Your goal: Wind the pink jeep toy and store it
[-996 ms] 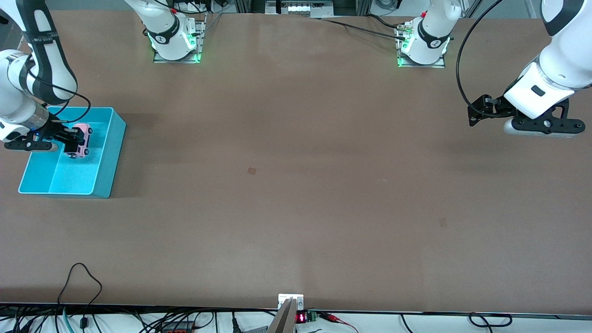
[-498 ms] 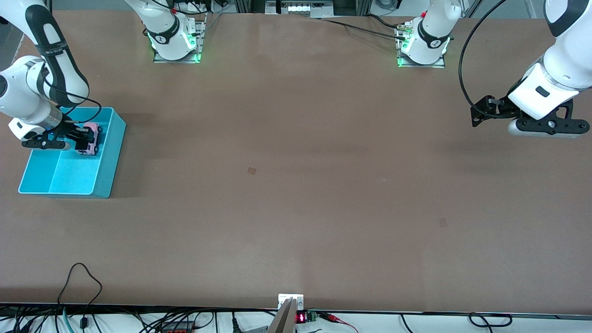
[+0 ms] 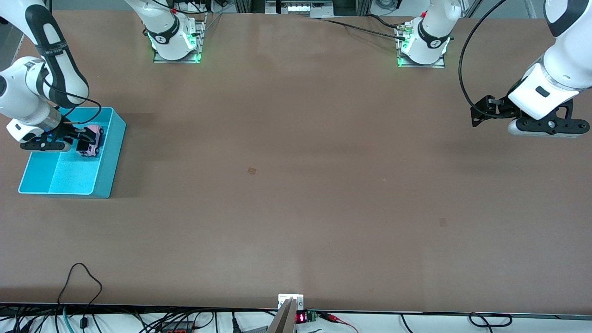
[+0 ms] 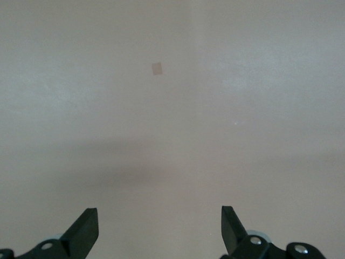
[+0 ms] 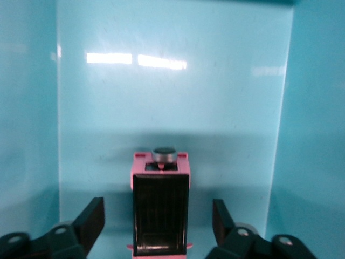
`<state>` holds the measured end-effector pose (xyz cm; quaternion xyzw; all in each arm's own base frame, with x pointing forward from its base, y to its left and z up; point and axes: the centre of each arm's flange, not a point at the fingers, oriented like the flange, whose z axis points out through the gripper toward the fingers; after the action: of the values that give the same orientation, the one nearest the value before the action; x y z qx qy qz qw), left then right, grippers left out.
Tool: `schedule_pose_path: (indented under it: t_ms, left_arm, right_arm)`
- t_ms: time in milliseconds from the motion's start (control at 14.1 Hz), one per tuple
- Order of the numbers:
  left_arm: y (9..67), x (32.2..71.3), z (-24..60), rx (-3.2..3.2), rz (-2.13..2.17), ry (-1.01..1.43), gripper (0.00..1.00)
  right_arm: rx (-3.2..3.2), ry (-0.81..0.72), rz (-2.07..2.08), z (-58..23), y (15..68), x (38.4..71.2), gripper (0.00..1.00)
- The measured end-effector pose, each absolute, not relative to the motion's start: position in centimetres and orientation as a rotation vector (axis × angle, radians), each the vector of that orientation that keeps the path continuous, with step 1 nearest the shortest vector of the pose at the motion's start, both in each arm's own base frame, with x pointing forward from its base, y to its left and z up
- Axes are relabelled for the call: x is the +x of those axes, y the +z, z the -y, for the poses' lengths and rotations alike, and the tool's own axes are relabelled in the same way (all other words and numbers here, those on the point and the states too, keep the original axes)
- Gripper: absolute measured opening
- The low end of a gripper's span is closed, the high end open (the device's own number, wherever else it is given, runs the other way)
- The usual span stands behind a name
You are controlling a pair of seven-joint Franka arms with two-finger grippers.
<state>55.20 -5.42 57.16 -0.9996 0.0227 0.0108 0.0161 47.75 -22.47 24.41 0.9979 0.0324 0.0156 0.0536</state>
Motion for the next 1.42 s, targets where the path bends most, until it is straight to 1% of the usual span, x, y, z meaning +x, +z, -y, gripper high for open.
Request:
schedule_pose_path:
  t_ms: [71, 285, 427, 711, 1067, 1209, 1423]
  left_arm:
    - [57.2, 55.2, 5.4, -3.108, -0.071, 0.033, 1.00]
    - [57.2, 55.2, 5.5, -3.108, -0.072, 0.033, 1.00]
    - [57.2, 55.2, 5.5, -3.108, -0.074, 0.033, 1.00]
    - [57.1, 55.1, 5.6, -3.108, -0.075, 0.041, 1.00]
    - [57.2, 55.1, 5.6, -3.108, -0.076, 0.040, 1.00]
    - [57.2, 55.1, 5.7, -3.108, -0.077, 0.041, 1.00]
    - [57.2, 55.1, 5.7, -3.108, -0.079, 0.041, 1.00]
  right_arm:
    - [3.020, 0.092, -0.133, 22.0, 26.0, 48.5, 1.00]
    - [2.999, 0.188, -0.231, 18.9, 31.3, 50.2, 1.00]
    - [2.996, 0.216, -0.311, 15.9, 34.9, 51.0, 1.00]
    - [3.007, 0.177, -0.401, 11.8, 41.3, 53.0, 1.00]
    - [3.039, 0.167, -0.301, 7.3, 49.0, 55.9, 1.00]
    - [3.076, 0.171, -0.268, 5.2, 52.2, 56.5, 1.00]
    - [3.111, 0.130, -0.281, 3.1, 56.7, 56.4, 1.00]
